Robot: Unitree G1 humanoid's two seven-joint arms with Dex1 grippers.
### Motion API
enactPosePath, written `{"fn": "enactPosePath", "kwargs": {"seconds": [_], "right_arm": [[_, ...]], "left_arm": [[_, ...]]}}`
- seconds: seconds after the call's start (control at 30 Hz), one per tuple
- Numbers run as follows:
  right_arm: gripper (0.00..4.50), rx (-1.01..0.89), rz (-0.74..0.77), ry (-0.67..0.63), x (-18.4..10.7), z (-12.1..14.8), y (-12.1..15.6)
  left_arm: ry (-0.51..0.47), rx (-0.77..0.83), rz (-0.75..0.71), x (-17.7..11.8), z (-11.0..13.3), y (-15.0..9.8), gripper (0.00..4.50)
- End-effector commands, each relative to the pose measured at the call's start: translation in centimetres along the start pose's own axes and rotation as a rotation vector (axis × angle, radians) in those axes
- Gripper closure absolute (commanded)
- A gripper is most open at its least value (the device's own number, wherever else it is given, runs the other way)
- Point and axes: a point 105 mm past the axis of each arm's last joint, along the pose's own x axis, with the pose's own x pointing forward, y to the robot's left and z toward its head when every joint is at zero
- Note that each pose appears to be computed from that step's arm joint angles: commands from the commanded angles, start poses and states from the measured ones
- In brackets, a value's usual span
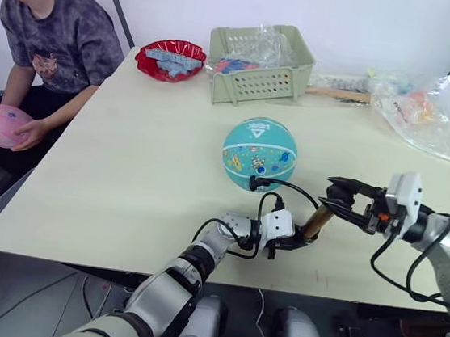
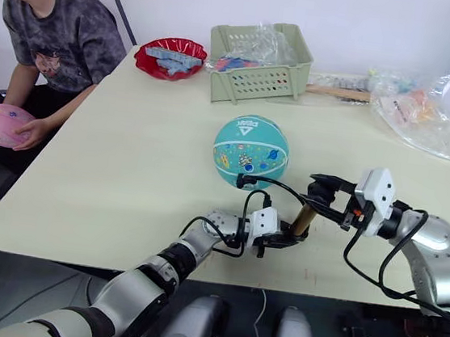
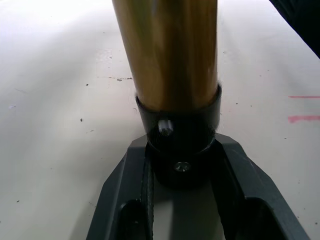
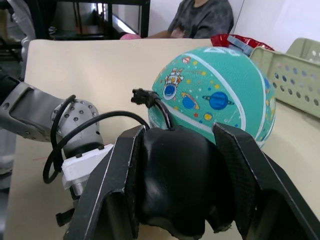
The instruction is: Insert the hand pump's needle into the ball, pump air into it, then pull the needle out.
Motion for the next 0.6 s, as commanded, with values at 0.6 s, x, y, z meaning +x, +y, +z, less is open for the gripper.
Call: {"fn": "enactPosePath", "kwargs": {"seconds": [0.6], "right_arm": [[2.77, -0.183, -0.105, -0.189, -5.4, 13.9, -4.1]], "left_arm": [[0.148, -0.094, -0.081, -1.0, -4.4, -3.0, 3.34]]}}
